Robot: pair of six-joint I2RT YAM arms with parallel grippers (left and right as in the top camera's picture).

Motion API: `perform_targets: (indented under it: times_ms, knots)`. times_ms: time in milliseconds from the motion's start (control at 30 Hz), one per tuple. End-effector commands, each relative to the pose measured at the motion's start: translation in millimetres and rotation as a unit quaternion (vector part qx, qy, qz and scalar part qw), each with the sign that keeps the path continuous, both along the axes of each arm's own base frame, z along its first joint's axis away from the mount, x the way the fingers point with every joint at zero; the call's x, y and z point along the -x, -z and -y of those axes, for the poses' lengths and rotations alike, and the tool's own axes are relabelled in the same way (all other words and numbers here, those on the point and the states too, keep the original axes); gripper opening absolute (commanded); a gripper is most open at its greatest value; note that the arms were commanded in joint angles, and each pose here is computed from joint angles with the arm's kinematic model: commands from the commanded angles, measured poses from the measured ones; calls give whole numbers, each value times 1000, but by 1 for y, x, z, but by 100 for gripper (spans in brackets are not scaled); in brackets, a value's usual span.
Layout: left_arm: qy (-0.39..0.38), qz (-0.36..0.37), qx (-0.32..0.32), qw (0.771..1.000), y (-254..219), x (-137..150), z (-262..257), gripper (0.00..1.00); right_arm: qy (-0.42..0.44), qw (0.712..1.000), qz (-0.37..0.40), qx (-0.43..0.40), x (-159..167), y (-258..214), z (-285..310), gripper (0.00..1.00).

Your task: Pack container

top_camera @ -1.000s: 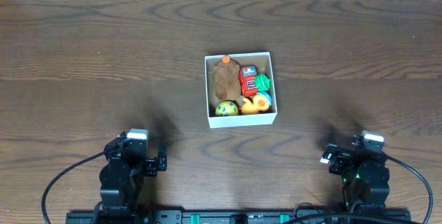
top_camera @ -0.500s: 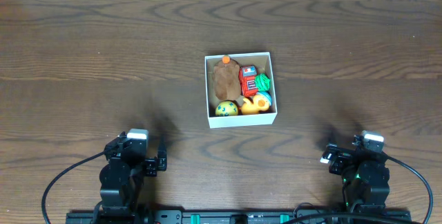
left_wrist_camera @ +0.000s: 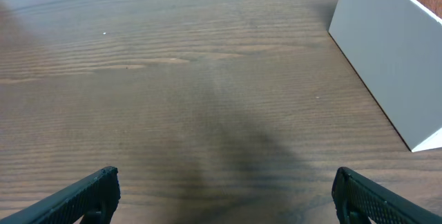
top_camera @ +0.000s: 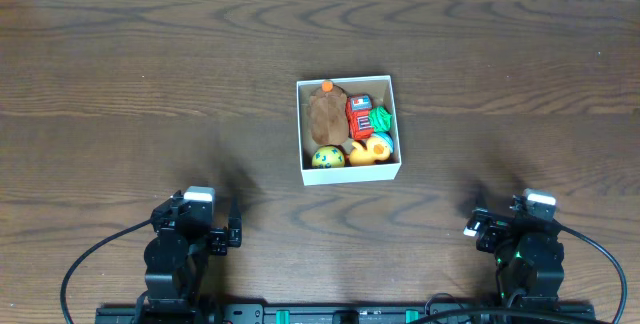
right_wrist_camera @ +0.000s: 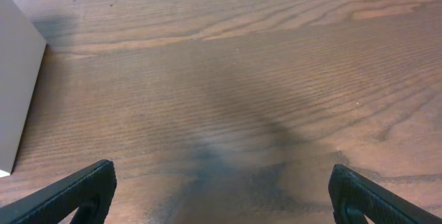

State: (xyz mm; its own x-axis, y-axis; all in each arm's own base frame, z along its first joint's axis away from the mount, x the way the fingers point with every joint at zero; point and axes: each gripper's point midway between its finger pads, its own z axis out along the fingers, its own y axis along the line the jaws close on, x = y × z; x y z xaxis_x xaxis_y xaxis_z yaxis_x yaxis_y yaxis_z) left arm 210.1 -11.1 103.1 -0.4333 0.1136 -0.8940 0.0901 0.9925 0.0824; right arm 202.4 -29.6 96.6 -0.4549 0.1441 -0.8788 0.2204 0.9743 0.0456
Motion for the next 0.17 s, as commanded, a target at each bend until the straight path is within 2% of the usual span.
perform_targets:
  times_ms: [0, 133]
  knots:
    - [-5, -2, 4, 1000, 3, 0, -1, 98, 4, 1000, 1, 6, 0, 1, 3, 99]
    - [-5, -2, 4, 1000, 3, 0, -1, 98, 4, 1000, 1, 6, 0, 1, 3, 99]
